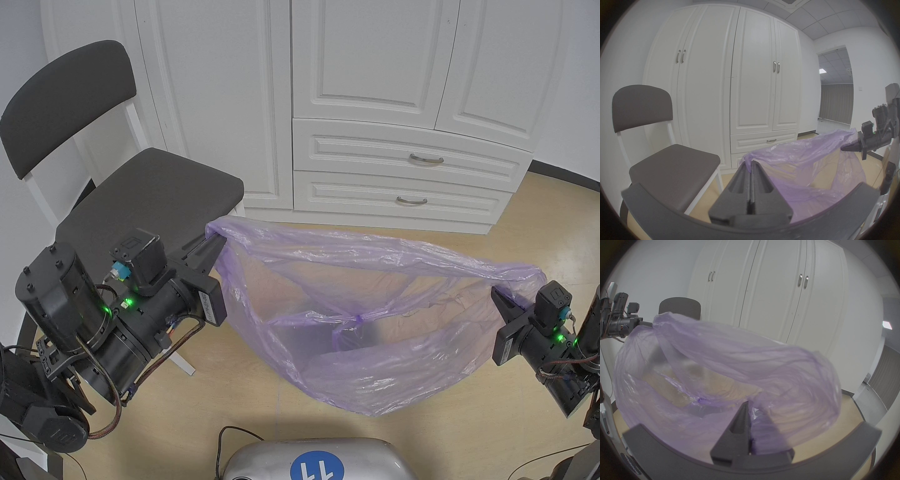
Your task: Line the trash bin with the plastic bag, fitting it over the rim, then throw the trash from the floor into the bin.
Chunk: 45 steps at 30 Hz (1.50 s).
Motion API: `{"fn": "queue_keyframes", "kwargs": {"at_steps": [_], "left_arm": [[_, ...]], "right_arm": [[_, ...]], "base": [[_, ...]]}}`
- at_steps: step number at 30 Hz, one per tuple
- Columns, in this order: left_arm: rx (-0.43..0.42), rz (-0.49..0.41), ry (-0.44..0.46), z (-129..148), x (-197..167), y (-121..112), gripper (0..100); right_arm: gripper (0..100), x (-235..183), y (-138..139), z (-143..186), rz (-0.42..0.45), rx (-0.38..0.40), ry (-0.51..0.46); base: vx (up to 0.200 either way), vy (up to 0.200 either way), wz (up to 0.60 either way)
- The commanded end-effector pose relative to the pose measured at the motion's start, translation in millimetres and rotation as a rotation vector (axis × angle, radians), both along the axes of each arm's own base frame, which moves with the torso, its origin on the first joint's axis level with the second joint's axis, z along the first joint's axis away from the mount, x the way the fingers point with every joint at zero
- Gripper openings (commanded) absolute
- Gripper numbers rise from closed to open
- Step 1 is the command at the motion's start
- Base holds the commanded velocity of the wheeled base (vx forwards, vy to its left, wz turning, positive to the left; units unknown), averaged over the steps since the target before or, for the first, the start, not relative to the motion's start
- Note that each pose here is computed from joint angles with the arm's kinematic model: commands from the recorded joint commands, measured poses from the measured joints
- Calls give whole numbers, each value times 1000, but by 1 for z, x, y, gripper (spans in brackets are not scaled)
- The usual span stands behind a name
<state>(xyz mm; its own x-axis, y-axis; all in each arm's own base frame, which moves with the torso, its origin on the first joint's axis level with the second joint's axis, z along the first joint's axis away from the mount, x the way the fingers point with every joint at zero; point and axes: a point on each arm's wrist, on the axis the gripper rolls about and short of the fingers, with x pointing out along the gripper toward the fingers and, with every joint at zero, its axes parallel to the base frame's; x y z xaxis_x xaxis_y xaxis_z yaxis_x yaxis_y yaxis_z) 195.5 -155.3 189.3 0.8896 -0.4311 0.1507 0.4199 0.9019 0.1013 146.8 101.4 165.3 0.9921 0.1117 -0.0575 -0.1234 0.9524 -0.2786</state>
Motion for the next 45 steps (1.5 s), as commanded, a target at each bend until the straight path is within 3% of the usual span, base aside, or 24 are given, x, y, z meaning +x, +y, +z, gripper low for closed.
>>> {"fn": "queue_keyframes", "kwargs": {"at_steps": [1, 13, 18, 27, 38, 45], "left_arm": [[-18, 22, -17, 5, 6, 3, 0], [-70, 71, -58, 19, 19, 6, 0], [-84, 109, -72, 24, 24, 12, 0], [-113, 193, -91, 32, 35, 15, 0], [-112, 208, -90, 32, 38, 16, 0], [-113, 234, -94, 32, 42, 22, 0]], "right_arm": [[0, 6, -6, 0, -55, -4, 0], [0, 20, -14, 2, -162, -12, 3], [0, 33, -15, 0, -272, -26, 15], [0, 37, -14, 7, -283, -5, -8], [0, 40, -18, 6, -308, -9, -3], [0, 34, -22, -3, -295, -51, 27]], "base": [[0, 0, 0], [0, 0, 0], [0, 0, 0], [0, 0, 0], [0, 0, 0], [0, 0, 0]]}}
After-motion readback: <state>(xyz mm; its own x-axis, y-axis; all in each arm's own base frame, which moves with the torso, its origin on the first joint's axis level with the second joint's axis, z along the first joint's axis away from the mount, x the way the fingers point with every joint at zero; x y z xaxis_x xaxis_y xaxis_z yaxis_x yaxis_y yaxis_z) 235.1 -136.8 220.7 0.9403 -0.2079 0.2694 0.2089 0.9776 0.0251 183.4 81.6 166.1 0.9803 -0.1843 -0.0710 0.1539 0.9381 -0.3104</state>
